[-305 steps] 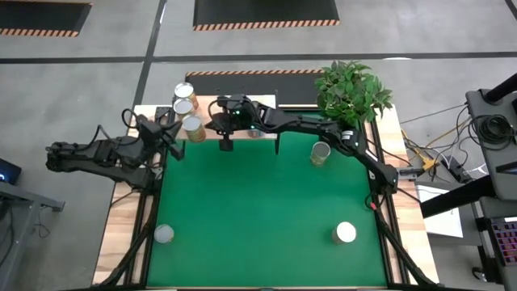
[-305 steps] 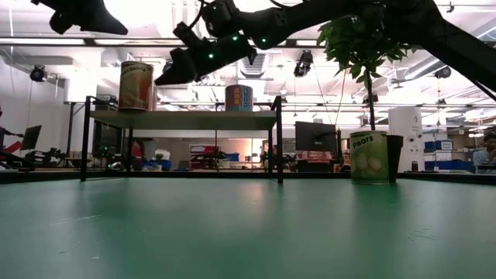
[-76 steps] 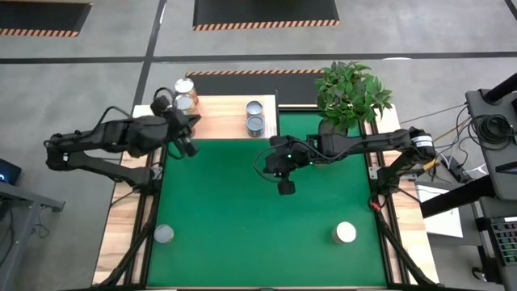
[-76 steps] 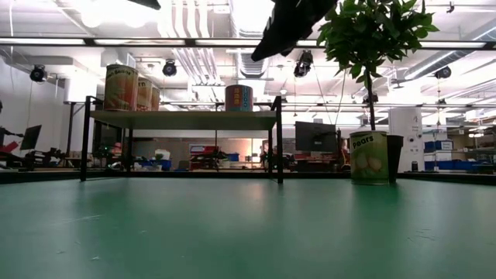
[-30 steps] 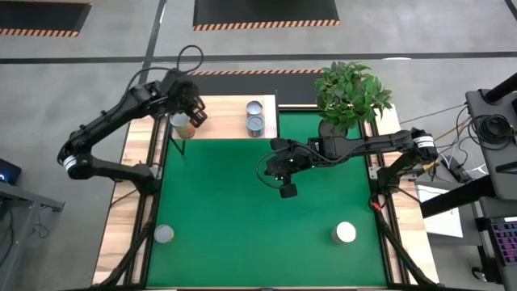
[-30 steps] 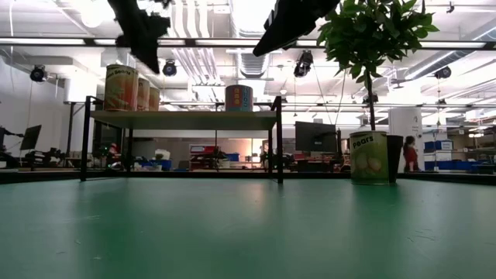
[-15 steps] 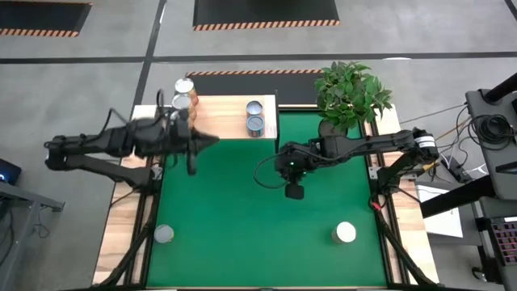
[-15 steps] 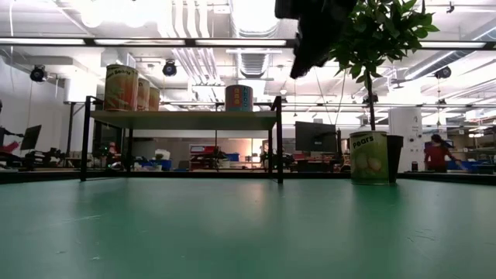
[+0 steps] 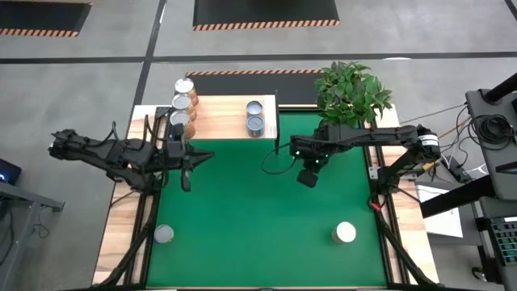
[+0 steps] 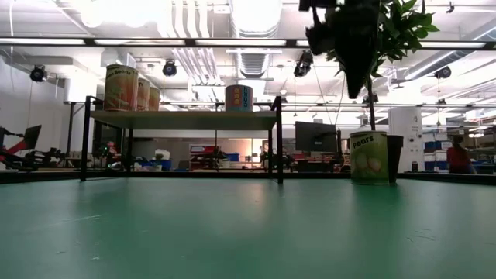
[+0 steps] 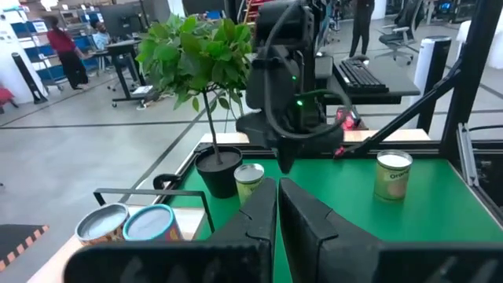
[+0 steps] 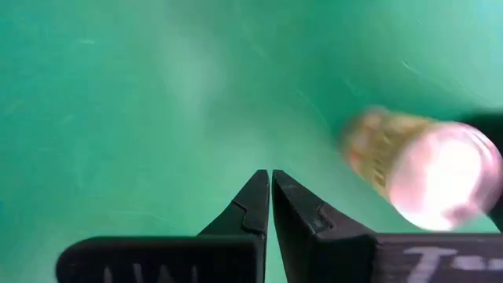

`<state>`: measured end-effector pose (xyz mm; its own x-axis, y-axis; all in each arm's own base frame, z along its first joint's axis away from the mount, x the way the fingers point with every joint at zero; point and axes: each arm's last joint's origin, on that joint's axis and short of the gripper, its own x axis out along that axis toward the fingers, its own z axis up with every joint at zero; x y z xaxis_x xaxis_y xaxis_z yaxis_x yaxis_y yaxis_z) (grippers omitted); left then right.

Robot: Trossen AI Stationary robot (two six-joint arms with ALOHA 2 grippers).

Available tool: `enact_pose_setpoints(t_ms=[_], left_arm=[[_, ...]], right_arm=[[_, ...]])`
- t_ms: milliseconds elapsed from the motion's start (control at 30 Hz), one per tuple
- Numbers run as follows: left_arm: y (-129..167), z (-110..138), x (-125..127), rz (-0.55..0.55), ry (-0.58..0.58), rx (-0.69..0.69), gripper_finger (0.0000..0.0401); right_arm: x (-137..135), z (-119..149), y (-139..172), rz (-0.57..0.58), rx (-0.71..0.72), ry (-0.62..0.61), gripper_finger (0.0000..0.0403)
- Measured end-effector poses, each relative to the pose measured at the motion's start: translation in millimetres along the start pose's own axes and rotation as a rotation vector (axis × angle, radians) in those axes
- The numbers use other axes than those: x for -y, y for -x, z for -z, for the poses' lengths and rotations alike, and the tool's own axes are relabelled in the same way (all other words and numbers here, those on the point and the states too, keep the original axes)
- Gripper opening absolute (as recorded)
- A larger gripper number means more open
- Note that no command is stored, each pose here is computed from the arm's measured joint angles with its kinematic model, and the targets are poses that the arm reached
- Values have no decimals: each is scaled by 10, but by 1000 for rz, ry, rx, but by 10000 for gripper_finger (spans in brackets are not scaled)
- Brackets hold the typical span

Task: Pick and place cans onto a shelf
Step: Put the top right light green can on the shelf

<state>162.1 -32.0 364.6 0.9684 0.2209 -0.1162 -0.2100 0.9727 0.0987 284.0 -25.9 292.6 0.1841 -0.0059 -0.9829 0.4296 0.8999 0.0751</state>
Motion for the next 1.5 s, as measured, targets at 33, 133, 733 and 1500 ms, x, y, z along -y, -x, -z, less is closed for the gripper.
enact_pose_setpoints(t_ms=[33,133,733,1500], left_arm=[[-4,14,3,0,-2,-3,0],[-30,95,19,1,-13,-24,0],[-25,134,-1,-67,-60,-18,0],[-26,150,-2,-69,-69,-32,0]], right_arm=[[39,6,1,15,-10,-26,9],[136,22,-8,63,-23,-81,9],[733,65,-190,264,-37,-451,97],[772,186,-608,267,-29,-564,379]])
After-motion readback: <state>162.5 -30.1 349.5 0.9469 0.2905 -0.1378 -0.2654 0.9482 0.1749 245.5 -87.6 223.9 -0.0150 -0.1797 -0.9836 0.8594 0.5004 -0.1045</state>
